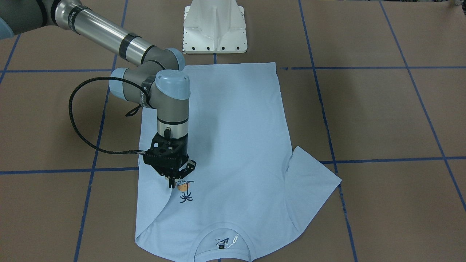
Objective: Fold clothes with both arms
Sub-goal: 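Fold the held sleeve inward across the shirt toward the collar with the right gripper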
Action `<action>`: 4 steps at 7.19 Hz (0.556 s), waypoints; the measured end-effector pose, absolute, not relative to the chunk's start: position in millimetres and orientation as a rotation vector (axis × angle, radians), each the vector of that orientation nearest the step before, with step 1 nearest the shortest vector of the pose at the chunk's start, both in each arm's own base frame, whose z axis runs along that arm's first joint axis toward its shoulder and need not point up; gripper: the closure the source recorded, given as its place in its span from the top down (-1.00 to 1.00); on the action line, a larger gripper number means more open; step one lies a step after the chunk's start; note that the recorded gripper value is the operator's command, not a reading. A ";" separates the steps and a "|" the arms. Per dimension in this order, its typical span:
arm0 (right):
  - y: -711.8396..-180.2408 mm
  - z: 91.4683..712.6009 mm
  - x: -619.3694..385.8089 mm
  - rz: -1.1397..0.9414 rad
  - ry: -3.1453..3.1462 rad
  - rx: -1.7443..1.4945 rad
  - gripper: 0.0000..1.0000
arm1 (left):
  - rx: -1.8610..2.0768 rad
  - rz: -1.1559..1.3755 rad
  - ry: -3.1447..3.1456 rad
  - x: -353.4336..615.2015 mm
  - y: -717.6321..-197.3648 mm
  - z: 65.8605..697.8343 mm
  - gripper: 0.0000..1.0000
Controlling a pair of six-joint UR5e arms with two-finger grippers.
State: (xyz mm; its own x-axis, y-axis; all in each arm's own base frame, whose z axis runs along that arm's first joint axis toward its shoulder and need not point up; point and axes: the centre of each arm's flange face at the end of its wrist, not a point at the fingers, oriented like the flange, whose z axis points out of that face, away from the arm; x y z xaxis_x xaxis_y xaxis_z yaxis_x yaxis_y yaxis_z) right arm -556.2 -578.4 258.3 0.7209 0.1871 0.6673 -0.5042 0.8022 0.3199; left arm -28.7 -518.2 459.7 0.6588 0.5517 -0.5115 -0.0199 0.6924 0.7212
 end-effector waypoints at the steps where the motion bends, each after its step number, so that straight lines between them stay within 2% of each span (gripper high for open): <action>1: -571.7 258.1 -563.6 0.390 -0.660 0.522 1.00 | 0.746 0.360 0.796 -28.7 -518.3 460.0 1.00; 4: -577.3 224.7 -560.3 0.362 -0.690 0.546 1.00 | 0.764 0.357 0.798 -28.2 -523.2 448.0 1.00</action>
